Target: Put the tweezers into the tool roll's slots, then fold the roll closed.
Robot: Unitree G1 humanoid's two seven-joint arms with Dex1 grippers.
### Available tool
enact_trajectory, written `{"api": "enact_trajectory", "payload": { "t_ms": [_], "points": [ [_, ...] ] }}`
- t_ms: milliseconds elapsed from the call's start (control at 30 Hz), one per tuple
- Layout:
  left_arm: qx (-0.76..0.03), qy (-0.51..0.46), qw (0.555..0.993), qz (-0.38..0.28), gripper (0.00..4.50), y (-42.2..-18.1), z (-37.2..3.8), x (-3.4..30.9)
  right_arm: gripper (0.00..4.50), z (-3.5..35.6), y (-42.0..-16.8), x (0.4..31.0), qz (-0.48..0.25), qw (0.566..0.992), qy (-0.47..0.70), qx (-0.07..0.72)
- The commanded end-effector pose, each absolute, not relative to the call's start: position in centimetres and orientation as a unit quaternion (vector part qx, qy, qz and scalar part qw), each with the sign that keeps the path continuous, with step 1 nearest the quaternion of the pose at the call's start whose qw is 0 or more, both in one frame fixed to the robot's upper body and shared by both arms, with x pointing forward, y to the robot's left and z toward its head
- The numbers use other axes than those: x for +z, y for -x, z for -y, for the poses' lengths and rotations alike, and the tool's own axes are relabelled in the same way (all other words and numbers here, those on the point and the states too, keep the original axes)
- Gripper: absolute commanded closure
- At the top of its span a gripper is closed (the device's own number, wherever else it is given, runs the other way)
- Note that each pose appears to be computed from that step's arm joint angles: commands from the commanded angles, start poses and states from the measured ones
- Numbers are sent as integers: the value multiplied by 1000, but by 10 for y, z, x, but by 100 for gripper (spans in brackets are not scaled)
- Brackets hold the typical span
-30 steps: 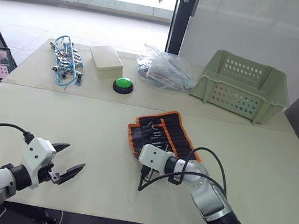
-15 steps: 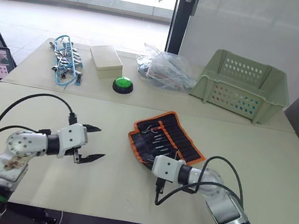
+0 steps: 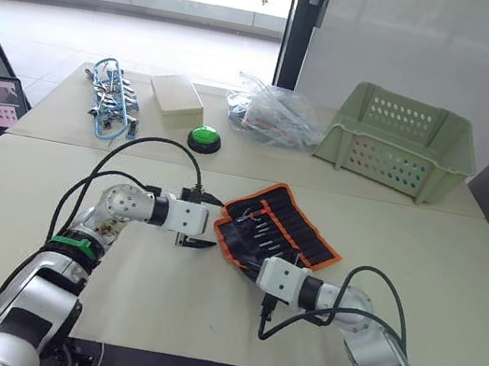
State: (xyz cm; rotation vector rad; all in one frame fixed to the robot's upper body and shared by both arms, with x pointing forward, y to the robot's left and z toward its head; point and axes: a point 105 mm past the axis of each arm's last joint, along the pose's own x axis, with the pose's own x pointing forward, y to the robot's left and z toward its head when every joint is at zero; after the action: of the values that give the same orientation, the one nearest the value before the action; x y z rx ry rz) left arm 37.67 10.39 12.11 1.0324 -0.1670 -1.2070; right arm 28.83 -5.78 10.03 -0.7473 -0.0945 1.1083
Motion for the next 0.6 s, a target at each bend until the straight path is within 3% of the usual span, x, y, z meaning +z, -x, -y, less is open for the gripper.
{"api": "enact_trajectory", "payload": {
  "t_ms": [33, 267, 433, 600],
  "points": [
    [-549, -480, 677, 96, 55, -378, -92, 123, 450, 59, -289, 114, 67, 793, 349, 495],
    [-544, -513, 657, 94, 280, -381, -96, 118, 450, 62, -290, 113, 63, 799, 350, 485],
    [-548, -493, 674, 55, 444, -383, -107, 112, 450, 69, -297, 107, 42, 819, 329, 468],
    [-546, -484, 683, 41, 447, -379, -121, 113, 450, 78, -304, 92, 24, 819, 339, 462]
  ]
}}
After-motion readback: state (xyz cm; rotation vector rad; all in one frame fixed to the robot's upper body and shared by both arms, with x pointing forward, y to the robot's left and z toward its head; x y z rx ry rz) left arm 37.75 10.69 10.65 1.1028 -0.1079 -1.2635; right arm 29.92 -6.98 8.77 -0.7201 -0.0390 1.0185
